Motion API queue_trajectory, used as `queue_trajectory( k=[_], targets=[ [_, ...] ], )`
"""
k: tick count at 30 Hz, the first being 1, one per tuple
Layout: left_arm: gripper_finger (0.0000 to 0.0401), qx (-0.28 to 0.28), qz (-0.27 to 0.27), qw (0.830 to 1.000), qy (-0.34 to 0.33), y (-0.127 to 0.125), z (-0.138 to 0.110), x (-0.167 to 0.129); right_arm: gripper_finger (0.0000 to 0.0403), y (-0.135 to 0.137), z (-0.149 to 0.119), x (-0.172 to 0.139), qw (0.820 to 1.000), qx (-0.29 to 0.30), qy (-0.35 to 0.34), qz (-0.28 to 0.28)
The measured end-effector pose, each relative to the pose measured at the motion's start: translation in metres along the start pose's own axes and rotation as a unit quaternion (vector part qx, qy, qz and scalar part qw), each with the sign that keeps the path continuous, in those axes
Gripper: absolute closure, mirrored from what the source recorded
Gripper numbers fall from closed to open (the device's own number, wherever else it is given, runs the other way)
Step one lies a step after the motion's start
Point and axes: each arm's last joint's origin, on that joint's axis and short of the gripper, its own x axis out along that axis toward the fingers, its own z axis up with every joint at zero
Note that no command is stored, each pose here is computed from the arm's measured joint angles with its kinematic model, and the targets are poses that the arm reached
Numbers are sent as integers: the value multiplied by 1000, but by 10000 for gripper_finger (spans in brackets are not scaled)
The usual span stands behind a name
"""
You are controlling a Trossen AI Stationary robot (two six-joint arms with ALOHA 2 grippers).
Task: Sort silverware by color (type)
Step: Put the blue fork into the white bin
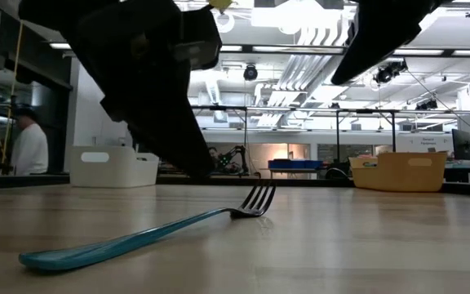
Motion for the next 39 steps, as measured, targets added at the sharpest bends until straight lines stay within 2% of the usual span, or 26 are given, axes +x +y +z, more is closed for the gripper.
queue_trajectory(
  k=[8,20,26,39],
  targets=[
    [228,0,0,1000,1,-10,-8,-4,403,0,1,0,1000,11,-8,-2],
    [228,-4,-14,1000,-13,-14,-6,-4,403,1,2,0,1000,8,-11,-1],
    [228,-13,-21,999,-28,-14,-4,6,403,1,2,0,1000,10,-14,0],
    [229,8,19,1000,11,-13,-4,35,403,2,4,0,1000,13,-20,3]
  ],
)
